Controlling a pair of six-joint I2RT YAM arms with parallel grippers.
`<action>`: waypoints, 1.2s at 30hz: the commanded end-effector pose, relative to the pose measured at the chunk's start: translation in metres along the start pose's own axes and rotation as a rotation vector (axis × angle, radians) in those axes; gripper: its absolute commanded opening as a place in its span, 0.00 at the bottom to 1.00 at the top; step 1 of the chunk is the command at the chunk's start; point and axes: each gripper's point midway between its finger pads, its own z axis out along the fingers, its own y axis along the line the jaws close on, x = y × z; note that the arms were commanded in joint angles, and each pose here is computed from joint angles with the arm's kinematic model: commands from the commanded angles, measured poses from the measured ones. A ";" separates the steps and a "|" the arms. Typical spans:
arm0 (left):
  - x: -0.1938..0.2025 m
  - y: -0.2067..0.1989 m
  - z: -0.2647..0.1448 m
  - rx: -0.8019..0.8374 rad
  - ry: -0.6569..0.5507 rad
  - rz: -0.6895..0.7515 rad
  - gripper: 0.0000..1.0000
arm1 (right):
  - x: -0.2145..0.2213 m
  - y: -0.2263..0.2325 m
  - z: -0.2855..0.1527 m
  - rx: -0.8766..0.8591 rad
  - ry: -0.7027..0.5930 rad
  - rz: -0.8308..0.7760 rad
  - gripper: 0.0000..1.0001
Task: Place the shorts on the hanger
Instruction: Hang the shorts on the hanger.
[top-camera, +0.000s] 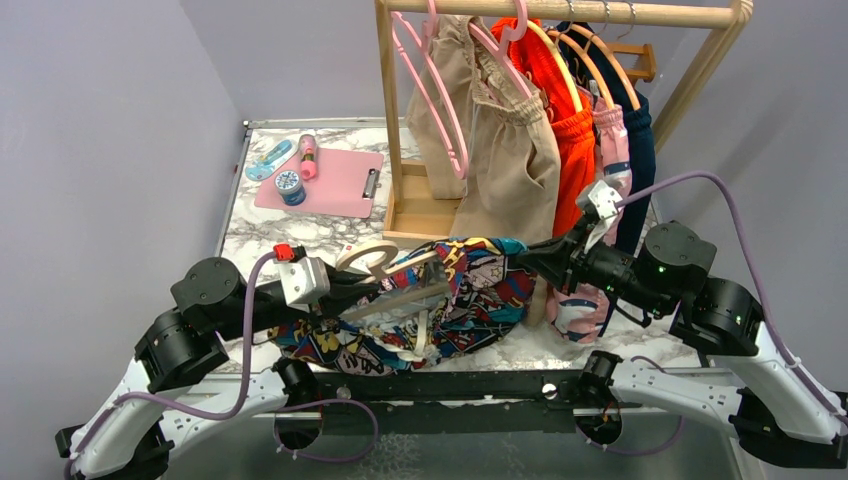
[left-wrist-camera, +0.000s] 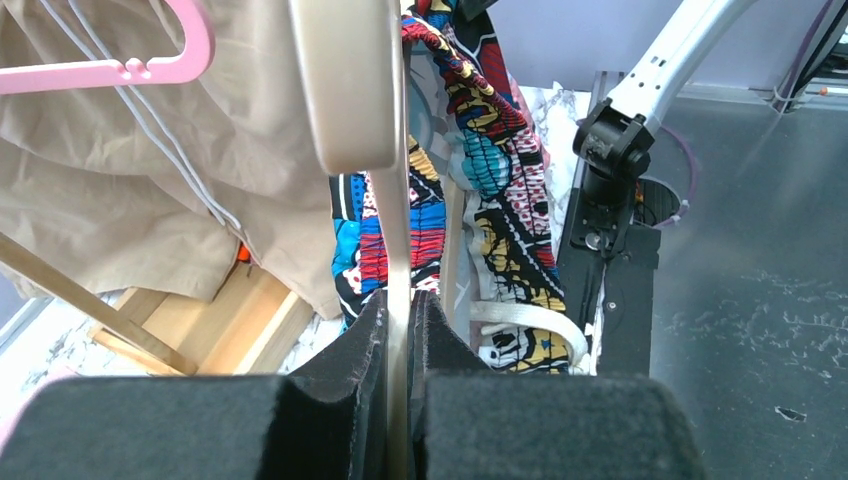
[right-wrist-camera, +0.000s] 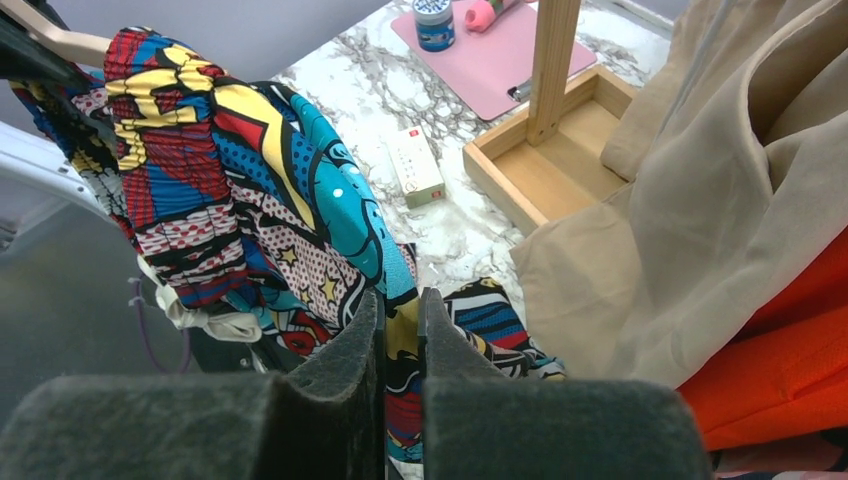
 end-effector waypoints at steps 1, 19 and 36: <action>-0.029 -0.003 -0.014 -0.004 -0.116 0.020 0.00 | -0.002 -0.029 -0.014 0.166 -0.016 0.045 0.16; -0.026 -0.006 -0.006 0.023 -0.112 0.012 0.00 | -0.021 -0.002 0.000 0.021 -0.078 0.055 0.49; -0.023 0.004 -0.015 -0.046 -0.119 0.029 0.00 | -0.011 -0.016 -0.002 0.098 -0.056 0.069 0.01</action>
